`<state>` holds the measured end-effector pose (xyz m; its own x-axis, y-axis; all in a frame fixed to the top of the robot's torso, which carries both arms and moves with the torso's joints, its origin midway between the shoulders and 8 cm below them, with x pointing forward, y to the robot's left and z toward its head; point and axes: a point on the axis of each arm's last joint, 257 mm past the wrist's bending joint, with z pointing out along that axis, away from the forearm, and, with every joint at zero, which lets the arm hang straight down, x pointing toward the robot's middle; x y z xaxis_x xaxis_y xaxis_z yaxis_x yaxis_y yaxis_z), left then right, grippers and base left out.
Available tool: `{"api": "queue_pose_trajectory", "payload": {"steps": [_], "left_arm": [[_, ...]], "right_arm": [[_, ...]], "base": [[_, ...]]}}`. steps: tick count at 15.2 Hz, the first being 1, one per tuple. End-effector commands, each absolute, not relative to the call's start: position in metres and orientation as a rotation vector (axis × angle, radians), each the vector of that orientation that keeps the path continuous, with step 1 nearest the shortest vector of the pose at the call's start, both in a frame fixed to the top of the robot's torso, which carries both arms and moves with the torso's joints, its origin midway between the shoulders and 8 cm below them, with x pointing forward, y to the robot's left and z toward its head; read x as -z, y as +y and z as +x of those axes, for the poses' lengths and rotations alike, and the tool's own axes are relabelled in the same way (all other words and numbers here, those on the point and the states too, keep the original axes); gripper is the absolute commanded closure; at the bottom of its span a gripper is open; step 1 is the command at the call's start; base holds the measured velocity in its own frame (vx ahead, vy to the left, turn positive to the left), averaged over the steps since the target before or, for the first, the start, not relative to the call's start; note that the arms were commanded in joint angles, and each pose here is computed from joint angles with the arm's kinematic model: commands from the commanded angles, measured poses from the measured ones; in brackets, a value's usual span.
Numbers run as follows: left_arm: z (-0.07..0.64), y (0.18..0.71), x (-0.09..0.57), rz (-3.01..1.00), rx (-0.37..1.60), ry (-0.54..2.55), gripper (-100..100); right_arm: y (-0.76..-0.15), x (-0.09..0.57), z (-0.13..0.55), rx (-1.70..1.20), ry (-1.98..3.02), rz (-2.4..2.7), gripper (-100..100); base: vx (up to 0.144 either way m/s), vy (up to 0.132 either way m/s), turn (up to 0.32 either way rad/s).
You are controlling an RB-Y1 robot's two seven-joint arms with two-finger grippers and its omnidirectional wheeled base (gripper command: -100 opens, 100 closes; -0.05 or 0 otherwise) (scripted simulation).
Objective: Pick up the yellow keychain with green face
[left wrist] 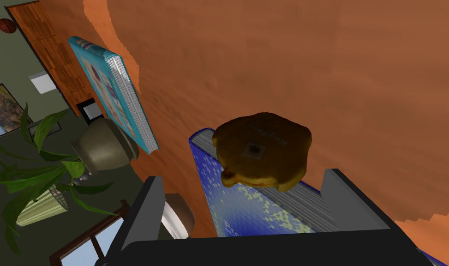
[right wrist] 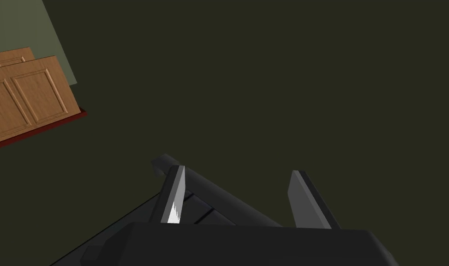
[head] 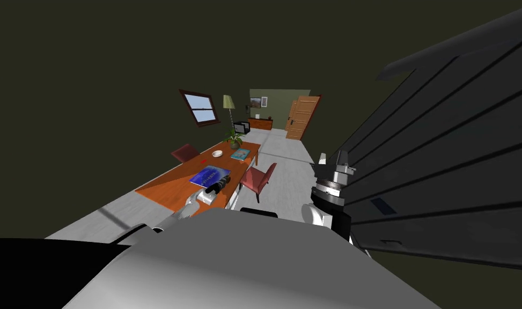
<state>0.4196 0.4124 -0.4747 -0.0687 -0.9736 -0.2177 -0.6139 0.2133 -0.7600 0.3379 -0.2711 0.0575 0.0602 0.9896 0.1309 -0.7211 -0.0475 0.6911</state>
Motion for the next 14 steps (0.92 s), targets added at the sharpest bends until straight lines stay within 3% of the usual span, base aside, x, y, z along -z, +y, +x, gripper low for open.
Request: {"api": "queue_pose_trajectory", "payload": {"steps": [1,5,6,14], "left_arm": [[0.419,0.412,0.48,-1.485,0.629,1.766,-100],[0.419,0.411,0.484,-1.488,0.626,1.764,-100],[0.419,0.411,0.484,-1.488,0.626,1.764,100],[0.419,0.413,0.478,-1.483,0.631,1.767,100]], "right_arm": [[-0.271,-0.058,0.338,-1.476,0.483,0.714,0],[-0.271,-0.057,0.338,-1.476,0.483,0.714,0],[-0.271,-0.057,0.338,-1.476,0.483,0.714,0],[-0.271,-0.058,0.338,-1.477,0.483,0.714,0]], "base": [[0.018,0.021,-0.036],[0.056,0.023,-0.026],[0.01,0.006,0.007],[-0.021,-0.012,0.016]]}}
